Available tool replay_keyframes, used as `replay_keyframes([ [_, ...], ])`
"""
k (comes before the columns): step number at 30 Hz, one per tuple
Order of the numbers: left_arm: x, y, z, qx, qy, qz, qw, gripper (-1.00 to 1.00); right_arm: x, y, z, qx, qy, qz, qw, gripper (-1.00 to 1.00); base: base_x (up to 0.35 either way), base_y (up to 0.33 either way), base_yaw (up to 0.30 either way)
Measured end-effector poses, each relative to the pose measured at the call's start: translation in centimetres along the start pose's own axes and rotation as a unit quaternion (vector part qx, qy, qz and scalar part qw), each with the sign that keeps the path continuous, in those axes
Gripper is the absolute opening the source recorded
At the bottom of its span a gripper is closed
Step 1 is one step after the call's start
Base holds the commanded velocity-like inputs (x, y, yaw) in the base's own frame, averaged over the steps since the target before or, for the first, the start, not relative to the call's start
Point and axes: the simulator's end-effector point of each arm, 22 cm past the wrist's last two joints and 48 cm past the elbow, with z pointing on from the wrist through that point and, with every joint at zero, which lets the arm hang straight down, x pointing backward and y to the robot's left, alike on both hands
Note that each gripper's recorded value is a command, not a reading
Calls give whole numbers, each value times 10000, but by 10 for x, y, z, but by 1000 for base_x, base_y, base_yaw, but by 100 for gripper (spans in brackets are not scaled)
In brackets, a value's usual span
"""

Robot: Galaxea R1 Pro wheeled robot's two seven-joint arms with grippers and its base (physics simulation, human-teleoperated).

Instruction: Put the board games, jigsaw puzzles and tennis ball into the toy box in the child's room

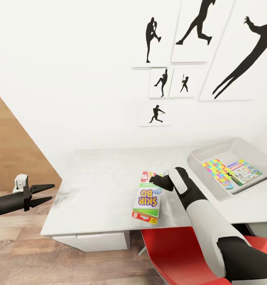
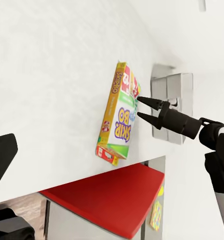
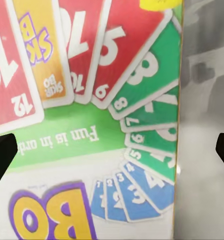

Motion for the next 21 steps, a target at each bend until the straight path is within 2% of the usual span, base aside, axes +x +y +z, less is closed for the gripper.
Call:
replay_keyframes([
  [13, 1, 6, 3, -31, 31, -51, 10000, 100, 4, -4, 8, 28, 62, 15, 10000, 100, 0, 1, 0],
  [21, 1, 6, 3, -29, 33, -54, 10000, 100, 4, -4, 8, 33, 59, 11, 10000, 100, 0, 103, 0],
])
